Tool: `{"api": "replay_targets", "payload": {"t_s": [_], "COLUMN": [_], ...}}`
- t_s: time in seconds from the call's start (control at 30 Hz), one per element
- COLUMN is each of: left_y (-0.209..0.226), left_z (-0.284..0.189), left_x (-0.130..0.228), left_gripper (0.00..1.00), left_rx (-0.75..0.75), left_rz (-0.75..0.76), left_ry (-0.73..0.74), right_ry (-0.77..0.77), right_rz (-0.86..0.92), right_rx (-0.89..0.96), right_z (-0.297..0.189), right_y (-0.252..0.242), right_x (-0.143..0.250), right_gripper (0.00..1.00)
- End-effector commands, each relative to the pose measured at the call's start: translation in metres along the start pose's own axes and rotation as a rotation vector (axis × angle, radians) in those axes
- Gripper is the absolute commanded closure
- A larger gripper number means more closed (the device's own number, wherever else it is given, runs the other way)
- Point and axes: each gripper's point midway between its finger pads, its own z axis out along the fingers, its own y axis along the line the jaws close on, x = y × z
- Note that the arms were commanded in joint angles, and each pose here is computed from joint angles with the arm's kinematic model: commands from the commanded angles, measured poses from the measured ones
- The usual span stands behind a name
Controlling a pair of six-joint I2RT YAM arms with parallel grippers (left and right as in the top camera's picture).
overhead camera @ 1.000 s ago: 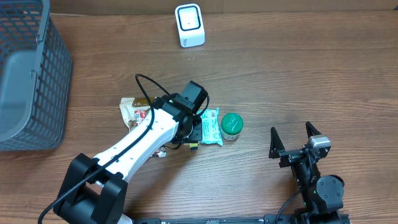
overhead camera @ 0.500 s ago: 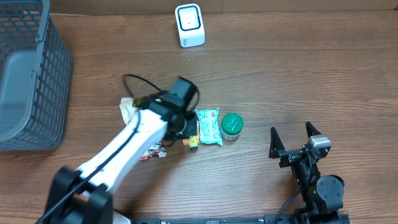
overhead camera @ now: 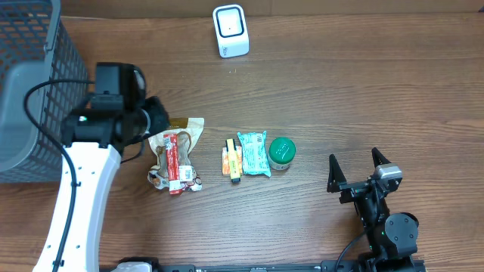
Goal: Scan the item barcode
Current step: 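Withdraw the left gripper toward the basket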
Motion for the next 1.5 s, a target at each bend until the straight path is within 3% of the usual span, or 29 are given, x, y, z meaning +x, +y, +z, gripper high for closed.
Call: {"api": "replay_targets", "payload": {"t_s": [0.0,0.23,0.37,0.43,0.57,0.6,1.47], "left_y": [0.024,0.060,0.077,0.083,0.094,0.096,0.098], "left_z": [0.005,0.011,0.014,0.016,0.020,0.021,0.026], "left_x": [-0.008,-0.016,-0.017,-0.018,-0.020,-0.019,-0.017], "left_gripper": [0.73,0.63,0.62,0.56,0.36,0.00,0.00], "left_rx": [-0.085,-0.261,-0.337,-0.345,-0.362,-0.365,-0.371], "left_rz": [0.011,-0.008,-0.020,-0.036,-0.066,-0.070,-0.072], "left_ry": [-0.017,-0.035,-0.030,-0.024,-0.009,0.001,0.015], "right_ry": [-0.007,-0.007,-0.007,-0.007,-0.007,-0.007,-0.007], "right_rz": [0.008,0.008,0.008,0.008,0.008,0.008,0.008], "right_rx": [0.012,0.012,0.012,0.012,0.012,0.012,0.012], "right_z": [0.000,0.000,0.000,0.000,0.000,0.000,0.000], "right_y": [-0.003,-0.003,-0.003,-0.003,-0.003,-0.003,-0.003], "right_x": [0.001,0.001,0.001,0.001,0.001,0.001,0.001], "right_gripper": [0.00,0.00,0.00,0.00,0.00,0.00,0.00]}}
